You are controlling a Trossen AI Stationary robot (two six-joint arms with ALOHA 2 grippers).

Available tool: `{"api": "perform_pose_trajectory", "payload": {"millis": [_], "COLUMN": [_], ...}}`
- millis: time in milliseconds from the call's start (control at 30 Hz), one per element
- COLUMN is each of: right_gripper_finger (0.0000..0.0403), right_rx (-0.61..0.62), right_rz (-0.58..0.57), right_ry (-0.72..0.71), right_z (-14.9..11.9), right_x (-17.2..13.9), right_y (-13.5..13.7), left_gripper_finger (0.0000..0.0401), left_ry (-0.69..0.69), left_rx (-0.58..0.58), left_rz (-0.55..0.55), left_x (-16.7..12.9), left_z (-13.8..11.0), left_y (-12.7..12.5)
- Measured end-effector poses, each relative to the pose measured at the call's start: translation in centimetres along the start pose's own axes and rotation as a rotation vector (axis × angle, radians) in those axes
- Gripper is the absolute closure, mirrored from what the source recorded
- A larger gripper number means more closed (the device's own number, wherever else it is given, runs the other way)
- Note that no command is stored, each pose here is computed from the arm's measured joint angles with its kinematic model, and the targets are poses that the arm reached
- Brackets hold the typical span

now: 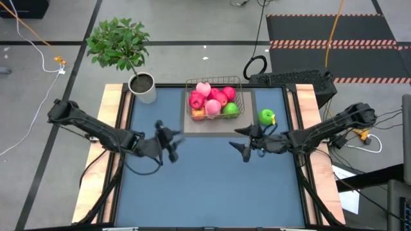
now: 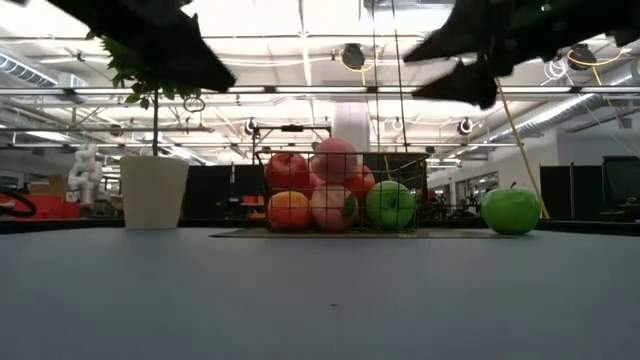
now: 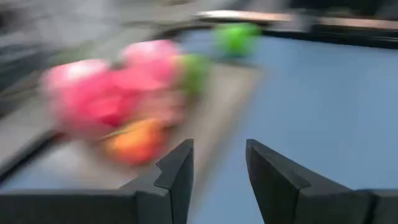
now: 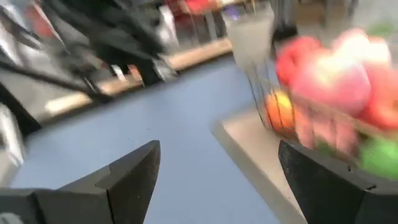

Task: Build produce basket
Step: Put the green apple into the wire basket

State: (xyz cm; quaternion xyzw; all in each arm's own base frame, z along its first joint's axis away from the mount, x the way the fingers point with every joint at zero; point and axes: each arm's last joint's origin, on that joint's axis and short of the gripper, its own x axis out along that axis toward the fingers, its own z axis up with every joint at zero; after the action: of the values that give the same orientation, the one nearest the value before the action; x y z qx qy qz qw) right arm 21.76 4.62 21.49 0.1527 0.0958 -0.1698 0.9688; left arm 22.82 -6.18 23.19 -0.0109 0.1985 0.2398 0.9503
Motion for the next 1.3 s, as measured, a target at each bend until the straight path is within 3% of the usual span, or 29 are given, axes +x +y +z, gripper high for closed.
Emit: {"api": "perform_pose_trajectory", "payload": {"millis": [100, 167, 333, 433, 600, 733, 800, 1000, 1200, 1300], "right_gripper_finger": [0.0083, 0.0083, 0.0083, 0.0083, 0.0083, 0.0083, 0.0083, 0.0074, 0.0045, 0.004], "right_rx": [0.034, 0.018, -0.077, -0.061, 0.06, 0.12, 0.155, 0.268, 0.315, 0.36], "right_rz": [-0.112, -0.191, -0.482, -0.606, -0.784, -0.924, -0.923, -0.744, -0.814, -0.804], "right_ry": [0.159, 0.259, 0.352, 0.396, 0.566, 0.617, 0.648, 0.662, 0.713, 0.75], "right_z": [1.1, 2.5, 6.2, 7.5, 6.8, 6.0, 5.7, 4.9, 2.8, 1.4], "right_x": [-0.3, -0.7, -1.9, -2.0, -2.1, -2.4, -2.3, -1.2, -1.8, -2.0], "right_y": [-0.3, -0.3, -2.0, -3.9, -8.3, -11.4, -12.5, -14.2, -16.0, -16.4], "left_gripper_finger": [0.0256, 0.0256, 0.0256, 0.0256, 0.0256, 0.0256, 0.0256, 0.0256, 0.0256, 0.0256], "left_ry": [-0.039, -0.08, -0.162, -0.161, -0.19, -0.187, -0.179, -0.163, -0.133, -0.121], "left_rx": [0.09, 0.108, 0.11, 0.108, 0.095, 0.124, 0.147, 0.145, 0.13, 0.069], "left_rz": [-0.284, -0.39, -0.383, -0.381, -0.412, -0.471, -0.491, -0.495, -0.455, -0.378], "left_x": [0.4, 0.7, 1.0, 1.0, 0.6, 0.0, -0.2, -0.3, -0.2, 0.0], "left_z": [-1.2, -1.9, -2.6, -2.6, -2.4, -2.7, -2.9, -3.1, -3.3, -3.4], "left_y": [-0.6, -0.9, -0.5, -0.4, -0.9, -1.5, -1.8, -1.9, -1.7, -1.5]}}
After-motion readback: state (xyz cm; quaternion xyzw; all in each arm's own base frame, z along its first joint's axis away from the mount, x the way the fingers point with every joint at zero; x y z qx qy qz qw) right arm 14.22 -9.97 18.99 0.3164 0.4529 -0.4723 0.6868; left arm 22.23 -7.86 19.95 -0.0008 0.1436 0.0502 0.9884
